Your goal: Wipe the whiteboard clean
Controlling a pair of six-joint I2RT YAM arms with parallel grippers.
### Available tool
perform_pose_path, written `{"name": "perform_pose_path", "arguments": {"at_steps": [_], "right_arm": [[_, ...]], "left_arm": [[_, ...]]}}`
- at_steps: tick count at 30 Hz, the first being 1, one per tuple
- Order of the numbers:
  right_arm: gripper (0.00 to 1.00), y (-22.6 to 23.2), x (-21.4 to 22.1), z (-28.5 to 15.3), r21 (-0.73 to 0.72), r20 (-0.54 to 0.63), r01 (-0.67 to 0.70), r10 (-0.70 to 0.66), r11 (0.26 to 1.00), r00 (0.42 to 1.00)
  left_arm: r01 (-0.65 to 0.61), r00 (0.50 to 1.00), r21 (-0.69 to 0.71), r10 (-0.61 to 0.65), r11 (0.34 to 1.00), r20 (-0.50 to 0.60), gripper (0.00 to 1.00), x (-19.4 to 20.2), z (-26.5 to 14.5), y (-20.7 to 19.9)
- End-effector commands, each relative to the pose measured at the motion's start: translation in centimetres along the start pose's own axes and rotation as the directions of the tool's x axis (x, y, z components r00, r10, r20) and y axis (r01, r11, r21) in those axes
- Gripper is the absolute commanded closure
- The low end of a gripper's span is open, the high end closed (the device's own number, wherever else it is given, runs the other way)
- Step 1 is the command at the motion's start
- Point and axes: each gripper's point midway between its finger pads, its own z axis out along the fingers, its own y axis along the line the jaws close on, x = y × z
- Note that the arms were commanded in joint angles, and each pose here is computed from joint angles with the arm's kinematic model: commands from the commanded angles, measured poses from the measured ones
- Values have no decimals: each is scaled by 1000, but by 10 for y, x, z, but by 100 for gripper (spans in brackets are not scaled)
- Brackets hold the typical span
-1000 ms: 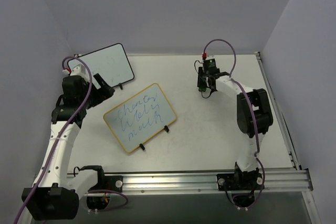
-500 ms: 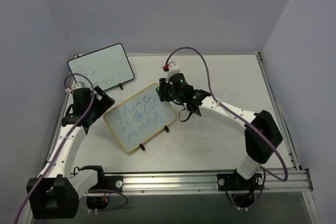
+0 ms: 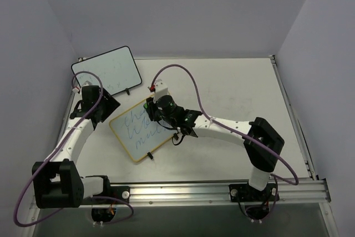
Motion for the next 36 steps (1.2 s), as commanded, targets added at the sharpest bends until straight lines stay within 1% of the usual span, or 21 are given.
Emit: {"name": "perform_pose_path", "arguments": {"at_steps": [1, 5, 9, 11, 14, 15, 16, 23, 28, 33, 36], "right_arm": [[88, 22, -18, 6, 13, 97, 16, -17, 1000, 995], [88, 37, -16, 6, 27, 147, 38, -42, 999, 988], [89, 45, -11, 5, 88, 179, 70, -85, 994, 980], [89, 52, -10, 4, 90, 190, 74, -90, 993, 978], [89, 57, -7, 5, 90, 194, 82, -98, 993, 976], [89, 58, -8, 5, 88, 197, 88, -104, 992, 975], [89, 59, -8, 5, 93, 201, 90, -108, 992, 974], [90, 67, -5, 9, 96, 218, 114, -132, 989, 967], [90, 76, -7, 8, 79, 236, 126, -142, 989, 961], [90, 89, -7, 9, 61, 250, 139, -150, 988, 956], [90, 98, -6, 11, 50, 254, 158, -165, 986, 953]], "left_arm": [[9, 998, 56, -13, 998, 59, 32, -24, 0, -22], [-2, 999, 52, 0, 999, 33, 38, -19, 9, -22], [-20, 1000, 56, 19, 998, 18, 40, -15, 14, -23], [-29, 999, 60, 28, 998, 16, 41, -17, 17, -26], [-52, 999, 73, 51, 996, 8, 45, -18, 24, -33], [-59, 998, 71, 60, 996, 2, 49, -17, 26, -34], [-77, 997, 99, 78, 992, -8, 51, -15, 25, -45], [-153, 985, 133, 161, 979, -57, 65, 7, 40, -76], [-181, 978, 154, 194, 971, -71, 66, 16, 42, -89], [-207, 970, 153, 223, 966, -93, 70, 25, 46, -91], [-217, 967, 154, 233, 964, -100, 71, 28, 47, -92]]}}
